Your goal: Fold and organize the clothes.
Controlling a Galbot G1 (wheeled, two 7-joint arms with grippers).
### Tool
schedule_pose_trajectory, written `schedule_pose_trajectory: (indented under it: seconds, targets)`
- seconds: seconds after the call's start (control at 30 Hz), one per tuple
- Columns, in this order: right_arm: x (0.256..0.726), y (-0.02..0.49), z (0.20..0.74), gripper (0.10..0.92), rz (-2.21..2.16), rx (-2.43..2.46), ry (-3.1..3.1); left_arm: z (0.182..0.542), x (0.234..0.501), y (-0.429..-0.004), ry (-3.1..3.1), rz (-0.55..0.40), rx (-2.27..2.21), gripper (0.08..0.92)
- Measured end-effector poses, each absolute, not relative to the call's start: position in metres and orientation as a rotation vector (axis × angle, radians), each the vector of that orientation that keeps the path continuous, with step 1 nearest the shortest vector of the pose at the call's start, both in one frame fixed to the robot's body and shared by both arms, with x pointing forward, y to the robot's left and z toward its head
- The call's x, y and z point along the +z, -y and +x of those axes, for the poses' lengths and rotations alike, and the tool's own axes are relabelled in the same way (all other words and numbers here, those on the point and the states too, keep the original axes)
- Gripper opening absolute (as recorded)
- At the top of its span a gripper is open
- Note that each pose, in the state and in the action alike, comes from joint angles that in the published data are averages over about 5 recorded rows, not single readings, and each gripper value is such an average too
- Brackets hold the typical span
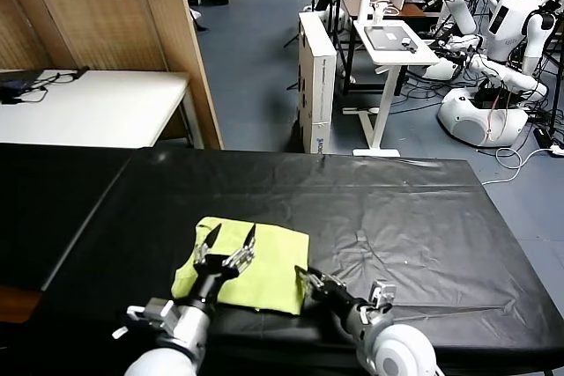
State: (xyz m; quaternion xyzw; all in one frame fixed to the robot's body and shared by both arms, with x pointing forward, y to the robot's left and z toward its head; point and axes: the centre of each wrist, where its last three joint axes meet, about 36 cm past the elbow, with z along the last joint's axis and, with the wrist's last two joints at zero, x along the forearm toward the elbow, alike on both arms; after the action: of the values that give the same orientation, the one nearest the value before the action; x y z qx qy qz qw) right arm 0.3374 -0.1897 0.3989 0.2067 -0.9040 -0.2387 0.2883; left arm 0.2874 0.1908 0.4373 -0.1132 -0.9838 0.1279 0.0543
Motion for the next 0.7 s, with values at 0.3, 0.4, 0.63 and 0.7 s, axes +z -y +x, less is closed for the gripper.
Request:
schedule_pose_trajectory:
  seconds: [0.3,0.4,0.63,0.7]
  targets:
    - [0.399,0.203,0.352,0.14,0.475,-0.599,2.485,0.288,0.444,-0.208,3.018,-0.268,0.377,0.907]
    - [0.4,0.218,0.361,0.14,0.439,-0.572,2.525,0.286,0.443,-0.213,3.016,-0.25,0.363,0.907]
    - [0.408,0.246,0.37,0.142,0.44,-0.516,2.585,0.284,0.438,-0.216,3.007,-0.226,0.347,0.907]
    - [0.412,0.251,0.368,0.178,0.437,-0.481,2.61,0.282,0.436,-0.216,3.01,-0.197,0.336,0.907]
